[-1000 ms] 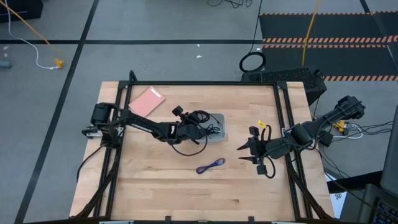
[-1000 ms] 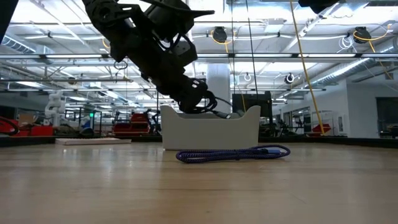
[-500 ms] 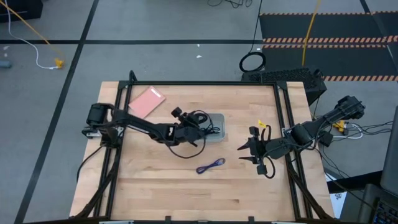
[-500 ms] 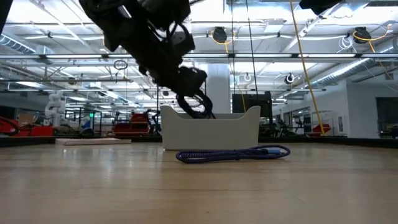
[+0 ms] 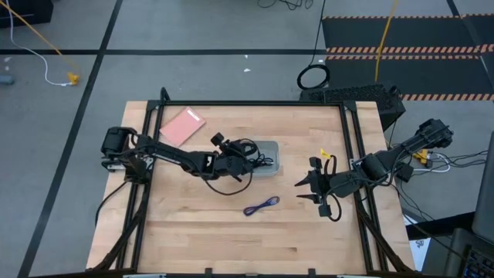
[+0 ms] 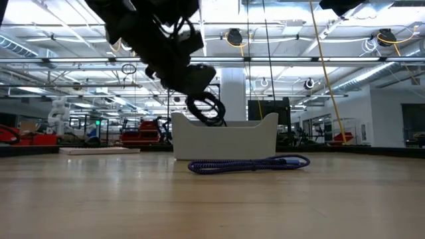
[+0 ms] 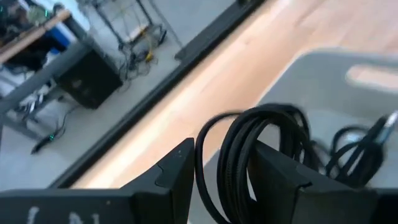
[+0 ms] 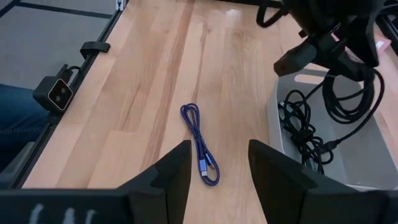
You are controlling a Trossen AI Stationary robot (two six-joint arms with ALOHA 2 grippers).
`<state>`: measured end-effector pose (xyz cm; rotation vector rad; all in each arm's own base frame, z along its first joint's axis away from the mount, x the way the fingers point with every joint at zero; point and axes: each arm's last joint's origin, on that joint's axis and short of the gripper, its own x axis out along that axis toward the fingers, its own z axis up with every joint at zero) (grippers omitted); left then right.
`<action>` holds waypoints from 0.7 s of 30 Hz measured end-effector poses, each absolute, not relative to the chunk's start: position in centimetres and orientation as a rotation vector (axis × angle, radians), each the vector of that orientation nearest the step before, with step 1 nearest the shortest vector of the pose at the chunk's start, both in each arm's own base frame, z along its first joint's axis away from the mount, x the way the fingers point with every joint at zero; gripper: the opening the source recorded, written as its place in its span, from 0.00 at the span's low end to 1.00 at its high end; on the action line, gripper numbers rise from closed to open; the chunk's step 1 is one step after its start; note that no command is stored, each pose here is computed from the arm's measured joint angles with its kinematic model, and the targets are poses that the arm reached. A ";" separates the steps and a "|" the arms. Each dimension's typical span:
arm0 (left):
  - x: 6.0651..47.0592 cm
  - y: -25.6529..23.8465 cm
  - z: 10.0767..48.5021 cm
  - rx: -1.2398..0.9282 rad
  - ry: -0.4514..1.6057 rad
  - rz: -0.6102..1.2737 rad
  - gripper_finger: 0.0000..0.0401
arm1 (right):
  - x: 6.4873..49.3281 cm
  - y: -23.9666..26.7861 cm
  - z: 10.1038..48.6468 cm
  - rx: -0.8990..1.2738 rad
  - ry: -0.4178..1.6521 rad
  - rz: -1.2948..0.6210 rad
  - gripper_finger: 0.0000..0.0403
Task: Pick and place USB-C Cables
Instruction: Put the black charger cable into the gray bin, then put the blue charger cable into the gray bin
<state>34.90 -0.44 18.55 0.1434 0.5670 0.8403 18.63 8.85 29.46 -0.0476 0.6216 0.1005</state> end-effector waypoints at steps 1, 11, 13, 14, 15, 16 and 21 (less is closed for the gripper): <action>34.8 -0.3 18.3 0.138 0.582 0.847 0.36 | 18.6 8.9 29.4 -0.045 0.622 0.100 0.38; 34.5 0.1 17.9 0.047 0.621 0.810 0.46 | 18.6 8.8 29.4 -0.041 0.623 0.098 0.38; 34.5 0.1 17.8 0.042 0.635 0.792 0.51 | 18.6 8.8 29.4 -0.042 0.625 0.097 0.38; 34.5 0.1 17.9 0.045 0.637 0.788 0.53 | 18.6 8.8 29.4 -0.042 0.625 0.097 0.38; 34.4 0.1 18.0 0.048 0.641 0.786 0.55 | 18.6 8.8 29.4 -0.042 0.625 0.097 0.38; 34.4 0.1 18.1 0.048 0.641 0.786 0.57 | 18.6 8.8 29.4 -0.042 0.625 0.097 0.38; 34.1 0.0 19.2 0.012 0.618 0.742 0.60 | 18.6 8.8 29.4 -0.042 0.626 0.097 0.38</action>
